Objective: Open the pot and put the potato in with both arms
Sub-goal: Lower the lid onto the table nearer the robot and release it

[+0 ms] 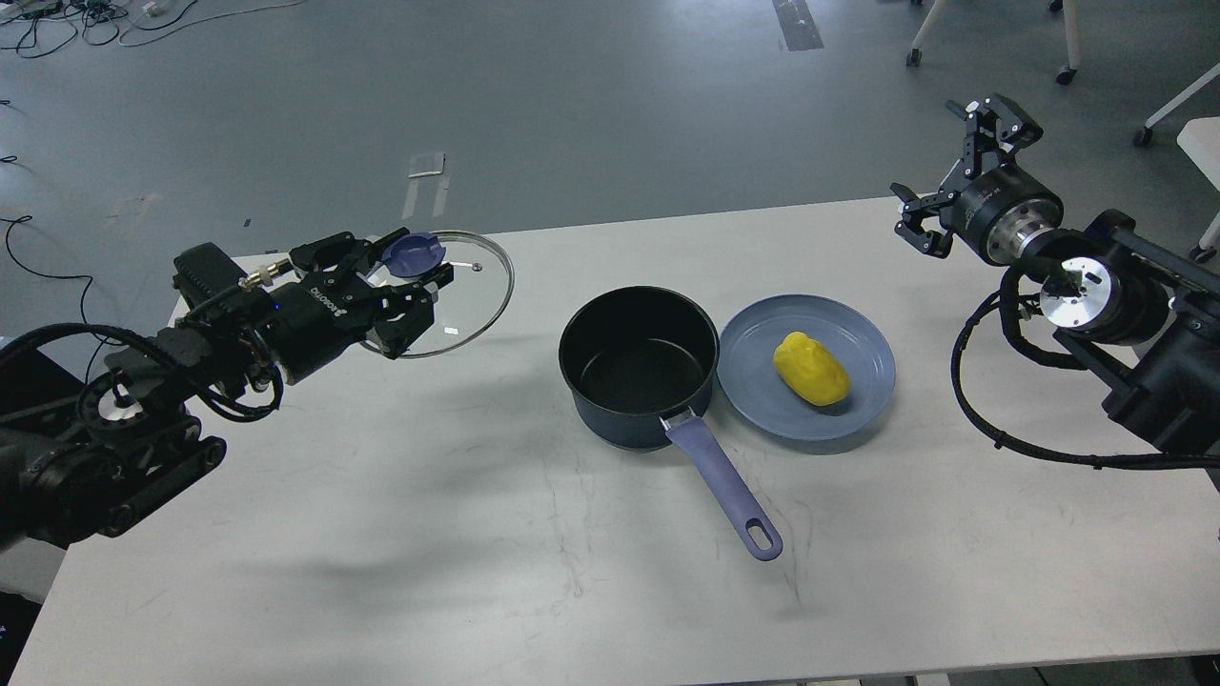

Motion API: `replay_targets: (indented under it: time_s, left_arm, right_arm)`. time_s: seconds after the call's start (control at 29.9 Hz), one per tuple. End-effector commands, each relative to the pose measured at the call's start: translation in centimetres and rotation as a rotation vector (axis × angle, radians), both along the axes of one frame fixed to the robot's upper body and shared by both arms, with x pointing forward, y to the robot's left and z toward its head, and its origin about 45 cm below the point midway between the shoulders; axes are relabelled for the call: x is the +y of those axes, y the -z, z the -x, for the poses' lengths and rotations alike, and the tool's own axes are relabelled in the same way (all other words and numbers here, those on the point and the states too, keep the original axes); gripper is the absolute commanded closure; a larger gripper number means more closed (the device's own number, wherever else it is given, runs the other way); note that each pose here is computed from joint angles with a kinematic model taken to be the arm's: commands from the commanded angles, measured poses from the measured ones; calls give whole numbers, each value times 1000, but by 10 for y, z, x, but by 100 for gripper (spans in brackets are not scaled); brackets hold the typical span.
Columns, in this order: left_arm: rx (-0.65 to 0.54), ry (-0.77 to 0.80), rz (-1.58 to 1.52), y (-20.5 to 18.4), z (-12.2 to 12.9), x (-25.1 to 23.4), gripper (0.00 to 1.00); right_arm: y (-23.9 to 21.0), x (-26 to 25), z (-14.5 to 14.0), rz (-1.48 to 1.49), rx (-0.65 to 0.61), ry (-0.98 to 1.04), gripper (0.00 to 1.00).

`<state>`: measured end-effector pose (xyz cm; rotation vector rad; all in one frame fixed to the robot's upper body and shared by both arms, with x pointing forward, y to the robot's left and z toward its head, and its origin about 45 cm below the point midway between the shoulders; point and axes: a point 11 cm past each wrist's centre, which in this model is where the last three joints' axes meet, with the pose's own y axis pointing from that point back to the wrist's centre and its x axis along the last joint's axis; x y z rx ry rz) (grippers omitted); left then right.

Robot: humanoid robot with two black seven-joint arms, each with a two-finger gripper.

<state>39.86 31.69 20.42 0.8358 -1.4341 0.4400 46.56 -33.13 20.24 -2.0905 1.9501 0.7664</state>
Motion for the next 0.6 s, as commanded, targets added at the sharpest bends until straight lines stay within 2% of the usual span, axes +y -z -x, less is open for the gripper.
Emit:
replay_targets:
  time_s: [0.0, 0.57]
  left_arm:
    - [28, -16, -4, 13, 7, 6, 69]
    - [169, -129, -61, 79, 46, 47, 69]
  right_arm:
    - [-1, -2, 0, 3, -2, 2, 0]
    - [-2, -8, 1, 15, 1, 6, 0]
